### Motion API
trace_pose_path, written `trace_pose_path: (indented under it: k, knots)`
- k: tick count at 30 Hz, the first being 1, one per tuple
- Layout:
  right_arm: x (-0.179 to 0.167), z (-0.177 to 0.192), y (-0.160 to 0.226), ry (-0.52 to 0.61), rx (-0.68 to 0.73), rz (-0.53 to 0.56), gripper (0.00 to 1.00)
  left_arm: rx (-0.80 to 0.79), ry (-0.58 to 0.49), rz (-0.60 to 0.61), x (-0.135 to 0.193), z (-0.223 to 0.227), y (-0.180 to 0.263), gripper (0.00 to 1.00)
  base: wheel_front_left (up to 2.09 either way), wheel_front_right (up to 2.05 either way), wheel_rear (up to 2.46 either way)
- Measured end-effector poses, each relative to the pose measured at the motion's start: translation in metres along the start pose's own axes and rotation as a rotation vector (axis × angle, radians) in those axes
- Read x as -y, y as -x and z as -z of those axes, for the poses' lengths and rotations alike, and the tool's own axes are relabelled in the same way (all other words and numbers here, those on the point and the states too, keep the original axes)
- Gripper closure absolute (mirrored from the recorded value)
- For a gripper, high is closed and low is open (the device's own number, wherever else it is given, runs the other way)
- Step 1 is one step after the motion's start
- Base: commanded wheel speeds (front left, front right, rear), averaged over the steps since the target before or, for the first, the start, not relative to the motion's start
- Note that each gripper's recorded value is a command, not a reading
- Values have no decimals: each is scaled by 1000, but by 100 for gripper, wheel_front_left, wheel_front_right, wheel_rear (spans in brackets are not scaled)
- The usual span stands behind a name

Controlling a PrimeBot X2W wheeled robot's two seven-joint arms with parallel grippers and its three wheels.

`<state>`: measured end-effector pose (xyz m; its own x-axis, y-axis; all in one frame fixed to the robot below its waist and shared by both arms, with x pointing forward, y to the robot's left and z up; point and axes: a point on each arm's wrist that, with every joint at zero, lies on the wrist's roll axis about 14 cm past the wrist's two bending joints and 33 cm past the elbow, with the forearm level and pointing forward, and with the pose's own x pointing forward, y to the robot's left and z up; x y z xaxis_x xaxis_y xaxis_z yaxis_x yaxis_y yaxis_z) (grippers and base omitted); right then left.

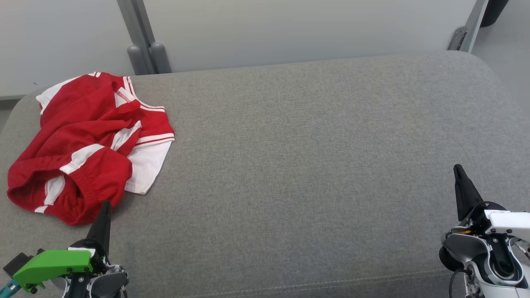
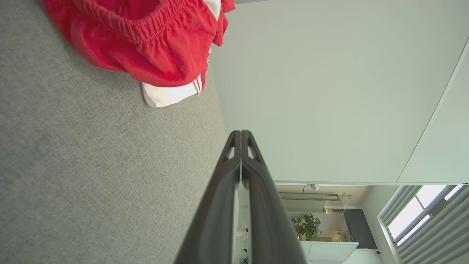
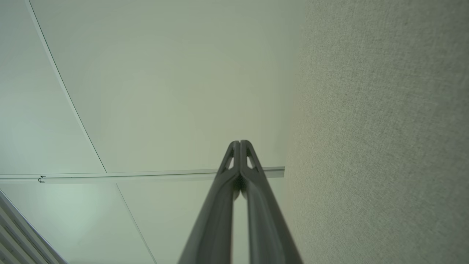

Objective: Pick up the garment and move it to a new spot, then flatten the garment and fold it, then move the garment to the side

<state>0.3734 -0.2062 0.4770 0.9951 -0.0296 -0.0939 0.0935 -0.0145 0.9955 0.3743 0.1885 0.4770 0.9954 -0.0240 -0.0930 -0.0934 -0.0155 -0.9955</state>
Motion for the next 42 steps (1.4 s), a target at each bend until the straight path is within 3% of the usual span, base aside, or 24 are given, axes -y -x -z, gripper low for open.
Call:
trace_pose_path:
  k: [31, 32, 37, 42]
  knots:
    - [0, 0, 0, 0, 0, 0, 100, 0, 0, 0, 0, 0, 0, 100, 0, 0, 0]
    - [1, 0, 0, -1, 0, 4, 0, 0, 1, -4, -1, 0, 0, 0, 0, 0, 0]
    - [33, 6, 15, -26, 1, 96, 0, -4, 24, -90, -31, 7, 13, 0, 0, 0, 0]
    - [32, 5, 15, -22, 9, 93, 0, -12, 23, -93, -32, 11, 14, 0, 0, 0, 0]
